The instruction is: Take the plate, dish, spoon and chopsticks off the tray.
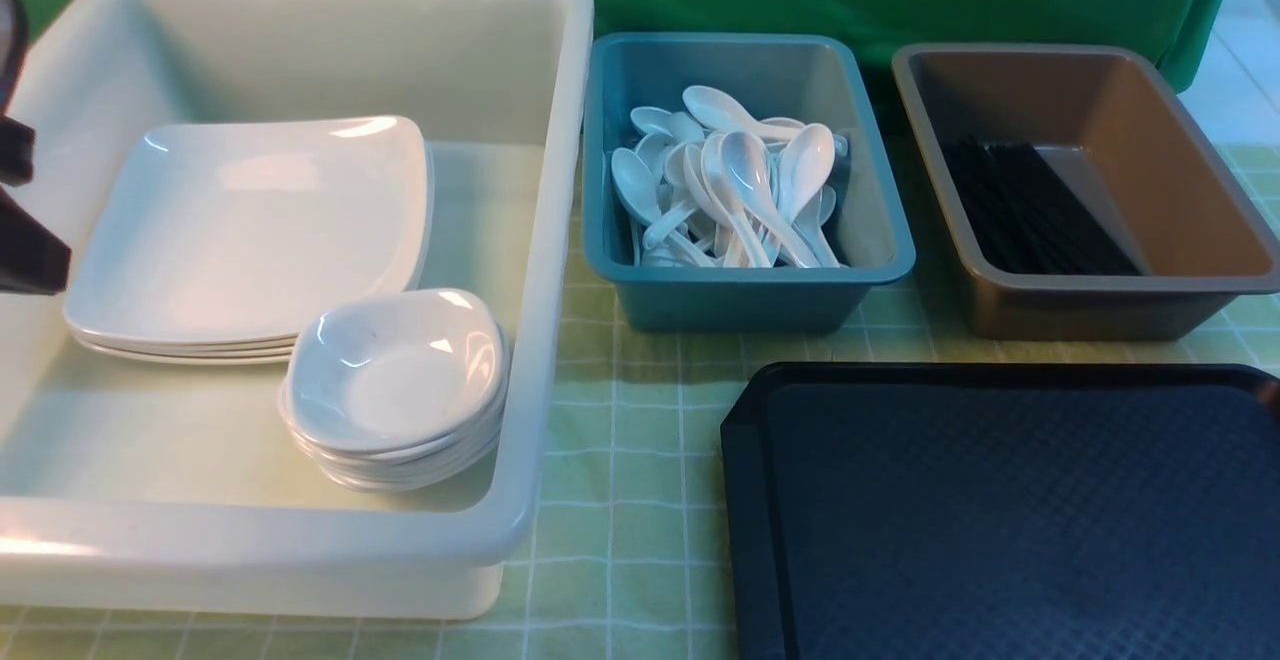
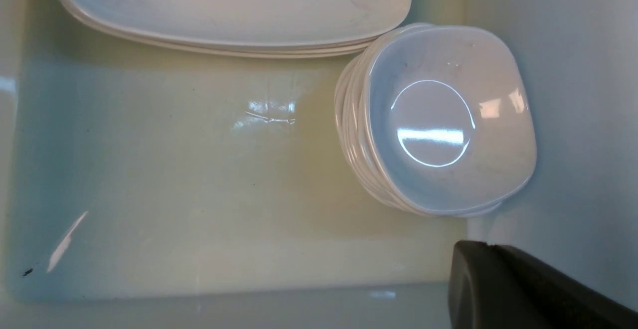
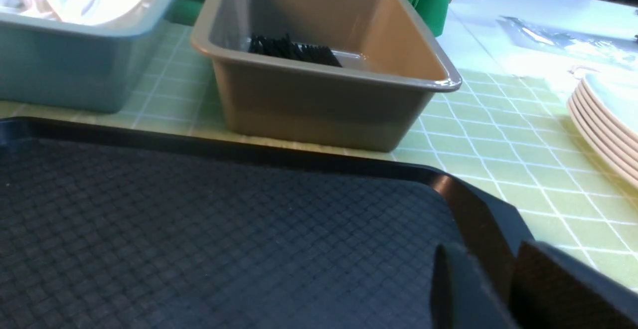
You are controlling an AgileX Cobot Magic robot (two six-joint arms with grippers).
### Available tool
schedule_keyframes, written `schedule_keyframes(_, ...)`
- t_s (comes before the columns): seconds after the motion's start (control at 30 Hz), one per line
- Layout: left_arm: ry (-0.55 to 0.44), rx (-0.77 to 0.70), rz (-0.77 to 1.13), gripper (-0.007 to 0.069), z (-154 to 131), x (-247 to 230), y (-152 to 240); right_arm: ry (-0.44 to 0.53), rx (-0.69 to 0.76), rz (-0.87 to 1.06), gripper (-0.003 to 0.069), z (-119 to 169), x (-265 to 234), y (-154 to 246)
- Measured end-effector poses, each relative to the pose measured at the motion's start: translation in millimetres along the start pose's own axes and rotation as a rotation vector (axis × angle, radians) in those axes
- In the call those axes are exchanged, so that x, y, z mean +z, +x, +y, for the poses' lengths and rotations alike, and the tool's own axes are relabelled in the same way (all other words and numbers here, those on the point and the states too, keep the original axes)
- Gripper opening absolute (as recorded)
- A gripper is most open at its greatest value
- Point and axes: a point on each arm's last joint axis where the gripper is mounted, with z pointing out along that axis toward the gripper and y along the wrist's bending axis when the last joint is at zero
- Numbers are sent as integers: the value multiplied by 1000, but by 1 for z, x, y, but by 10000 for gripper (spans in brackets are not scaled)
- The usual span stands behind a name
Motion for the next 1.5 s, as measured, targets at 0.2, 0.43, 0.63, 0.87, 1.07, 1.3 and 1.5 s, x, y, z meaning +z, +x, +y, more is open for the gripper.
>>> schedule_keyframes(0.2, 22, 35, -26, -11, -5, -6, 3, -7, 30, 1, 183, 1, 0, 0)
schedule_keyframes(0.43, 40, 87, -131, -11, -22, -33, 22, -18, 89, 3, 198, 2, 0, 0)
schedule_keyframes(0.63, 33, 160, -268, -11, -40, -65, 48, -19, 93, 3, 208, 2, 0, 0)
schedule_keyframes(0.87, -18, 290, -484, -11, -57, -94, 94, -20, 91, 4, 219, 2, 0, 0)
schedule_keyframes(1.07, -43, 302, -577, -11, -57, -85, 135, -20, -29, 2, 230, 2, 0, 0)
schedule_keyframes(1.3, -7, 214, -737, -11, -49, -59, 166, -20, -70, 3, 235, 2, 0, 0)
schedule_keyframes(1.5, -62, 140, -891, -11, -35, -47, 170, -20, -70, 3, 237, 2, 0, 0)
